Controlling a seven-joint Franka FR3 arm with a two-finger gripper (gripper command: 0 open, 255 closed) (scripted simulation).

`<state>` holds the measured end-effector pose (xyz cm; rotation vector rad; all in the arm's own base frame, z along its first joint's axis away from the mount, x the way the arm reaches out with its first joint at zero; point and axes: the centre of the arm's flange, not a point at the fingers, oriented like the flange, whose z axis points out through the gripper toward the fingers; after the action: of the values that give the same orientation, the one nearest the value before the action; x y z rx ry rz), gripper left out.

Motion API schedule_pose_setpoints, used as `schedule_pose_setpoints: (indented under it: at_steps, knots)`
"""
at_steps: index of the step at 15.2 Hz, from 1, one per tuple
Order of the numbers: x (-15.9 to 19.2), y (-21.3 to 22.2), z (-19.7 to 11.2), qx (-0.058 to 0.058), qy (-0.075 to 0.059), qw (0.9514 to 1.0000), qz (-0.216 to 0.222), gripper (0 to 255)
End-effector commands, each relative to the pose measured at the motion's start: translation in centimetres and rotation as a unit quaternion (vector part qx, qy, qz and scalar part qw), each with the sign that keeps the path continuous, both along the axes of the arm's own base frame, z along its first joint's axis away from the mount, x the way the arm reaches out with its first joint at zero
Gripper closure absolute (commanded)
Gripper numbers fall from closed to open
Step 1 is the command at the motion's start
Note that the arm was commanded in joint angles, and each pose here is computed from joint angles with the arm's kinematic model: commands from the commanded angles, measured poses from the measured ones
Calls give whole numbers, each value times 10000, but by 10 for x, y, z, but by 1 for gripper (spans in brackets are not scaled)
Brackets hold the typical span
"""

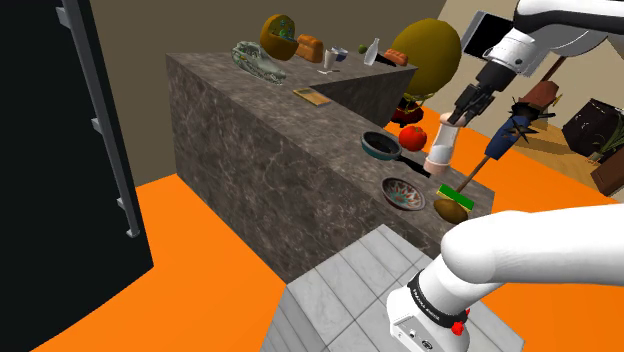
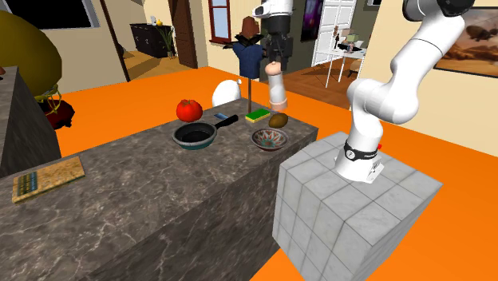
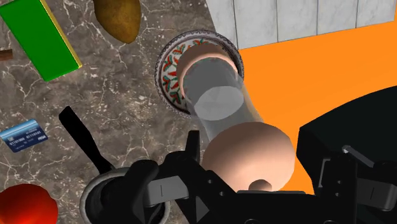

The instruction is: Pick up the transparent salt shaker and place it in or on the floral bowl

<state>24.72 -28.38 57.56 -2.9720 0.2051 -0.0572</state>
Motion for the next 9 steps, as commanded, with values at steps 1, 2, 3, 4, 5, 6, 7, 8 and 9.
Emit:
schedule_pose_setpoints:
  at_steps: [1,2,3,4,5,6,7,8,9]
  knots:
    - [-1,1,-10,-1,0,10000,1,255]
    - [-1,1,-16,-1,0,10000,1,255]
    - [-1,1,-21,-1,0,10000,1,255]
    - [-1,1,-26,-1,0,10000,1,255]
    - [-1,1,-32,-1,0,10000,1,255]
    - [-1,1,-37,-1,0,10000,1,255]
    - [-1,1,-42,-1,0,10000,1,255]
    - [-1,1,-47,-1,0,10000,1,255]
    - [-1,1,-53,-1,0,10000,1,255]
